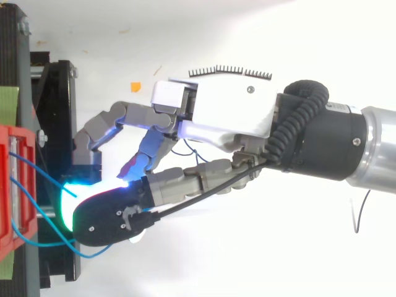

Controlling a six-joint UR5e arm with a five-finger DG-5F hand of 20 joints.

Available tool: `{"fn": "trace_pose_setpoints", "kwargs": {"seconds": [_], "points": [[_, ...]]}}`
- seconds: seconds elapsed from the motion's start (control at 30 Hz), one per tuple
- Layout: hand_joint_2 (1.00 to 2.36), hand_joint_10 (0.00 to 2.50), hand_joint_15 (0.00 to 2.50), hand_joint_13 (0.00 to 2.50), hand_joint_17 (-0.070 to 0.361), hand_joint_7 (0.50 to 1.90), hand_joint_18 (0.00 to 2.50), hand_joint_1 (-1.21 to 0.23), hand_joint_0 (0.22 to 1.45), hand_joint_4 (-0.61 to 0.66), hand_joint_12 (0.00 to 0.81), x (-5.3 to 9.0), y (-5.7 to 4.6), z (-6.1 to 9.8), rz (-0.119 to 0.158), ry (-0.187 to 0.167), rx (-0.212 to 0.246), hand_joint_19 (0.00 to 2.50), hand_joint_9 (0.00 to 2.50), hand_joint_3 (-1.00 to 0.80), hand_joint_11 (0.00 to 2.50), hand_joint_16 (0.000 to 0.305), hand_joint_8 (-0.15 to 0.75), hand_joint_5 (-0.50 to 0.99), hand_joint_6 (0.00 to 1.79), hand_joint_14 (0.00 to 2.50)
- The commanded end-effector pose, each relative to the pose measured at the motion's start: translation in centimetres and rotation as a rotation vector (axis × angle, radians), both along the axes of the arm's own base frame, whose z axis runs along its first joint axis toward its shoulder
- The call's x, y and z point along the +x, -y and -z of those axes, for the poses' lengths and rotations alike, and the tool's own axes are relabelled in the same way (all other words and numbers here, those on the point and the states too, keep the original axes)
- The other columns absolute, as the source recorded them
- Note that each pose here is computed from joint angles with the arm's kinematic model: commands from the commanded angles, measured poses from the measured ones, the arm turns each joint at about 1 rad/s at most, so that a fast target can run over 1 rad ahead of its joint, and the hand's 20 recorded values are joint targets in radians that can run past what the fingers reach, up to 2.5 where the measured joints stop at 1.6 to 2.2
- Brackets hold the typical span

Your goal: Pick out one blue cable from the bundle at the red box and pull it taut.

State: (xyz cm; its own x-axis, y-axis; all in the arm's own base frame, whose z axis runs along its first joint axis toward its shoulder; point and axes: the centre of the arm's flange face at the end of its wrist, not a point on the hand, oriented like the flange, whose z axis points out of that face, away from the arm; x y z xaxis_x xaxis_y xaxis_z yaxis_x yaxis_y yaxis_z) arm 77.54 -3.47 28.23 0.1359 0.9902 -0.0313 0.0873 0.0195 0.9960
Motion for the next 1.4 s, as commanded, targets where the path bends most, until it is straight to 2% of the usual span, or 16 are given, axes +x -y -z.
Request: {"fn": "trace_pose_setpoints", "kwargs": {"seconds": [0.0, 0.2, 0.43, 0.5, 0.6, 0.7, 0.8, 0.9, 1.23, 1.37], "points": [[1.02, 0.02, 0.59, 0.96, 0.129, 0.93, 0.76, -0.69, 0.58, 0.01, 0.378, 0.0, 0.0, 0.0, 0.000, 0.000, -0.003, 0.66, 1.26, -0.11, 0.73, 0.057, 0.287, -0.14, 0.93, 0.02], [1.02, 0.03, 0.59, 0.95, 0.124, 0.98, 0.74, -0.73, 0.61, -0.02, 0.364, 0.0, 0.0, 0.0, 0.000, -0.002, 0.001, 0.66, 1.23, -0.09, 0.75, 0.055, 0.275, -0.15, 0.93, 0.02], [1.02, 0.03, 0.58, 0.91, 0.118, 0.96, 0.70, -0.74, 0.64, -0.09, 0.349, -0.2, 0.0, -0.1, 0.000, -0.007, 0.011, 0.65, 1.19, -0.11, 0.76, 0.052, 0.261, -0.16, 0.96, 0.02], [1.02, 0.03, 0.58, 0.89, 0.115, 0.99, 0.67, -0.76, 0.68, -0.17, 0.346, -0.9, 0.3, -0.5, 0.005, -0.049, 0.007, 0.64, 1.16, -0.15, 0.78, 0.051, 0.246, -0.17, 0.97, 0.03], [1.02, 0.02, 0.54, 0.81, 0.114, 0.95, 0.62, -0.75, 0.71, -0.20, 0.340, -2.1, 0.6, -1.2, 0.006, -0.118, 0.000, 0.61, 1.11, -0.24, 0.75, 0.051, 0.234, -0.18, 0.98, 0.02], [1.01, 0.02, 0.46, 0.71, 0.113, 0.92, 0.56, -0.75, 0.72, -0.21, 0.327, -2.9, 0.6, -1.7, 0.007, -0.152, 0.008, 0.58, 0.94, -0.30, 0.61, 0.050, 0.221, -0.18, 0.97, 0.02], [1.01, 0.01, 0.35, 0.60, 0.111, 0.88, 0.51, -0.77, 0.71, -0.22, 0.319, -3.2, 0.6, -2.0, 0.009, -0.163, 0.014, 0.52, 0.68, -0.31, 0.37, 0.049, 0.208, -0.18, 0.97, 0.01], [1.01, 0.01, 0.31, 0.57, 0.110, 0.91, 0.48, -0.77, 0.71, -0.21, 0.317, -3.2, 0.6, -2.1, 0.015, -0.162, 0.012, 0.50, 0.58, -0.30, 0.24, 0.049, 0.198, -0.18, 0.96, 0.01], [1.01, 0.01, 0.30, 0.53, 0.109, 0.99, 0.44, -0.78, 0.70, -0.25, 0.314, -3.2, 0.7, -2.0, 0.024, -0.163, 0.011, 0.49, 0.49, -0.29, 0.12, 0.048, 0.177, -0.17, 0.94, 0.01], [1.02, 0.00, 0.30, 0.53, 0.108, 1.00, 0.44, -0.78, 0.70, -0.27, 0.313, -3.3, 0.7, -2.0, 0.029, -0.160, 0.033, 0.49, 0.50, -0.27, 0.13, 0.048, 0.171, -0.17, 0.94, 0.01]]}}
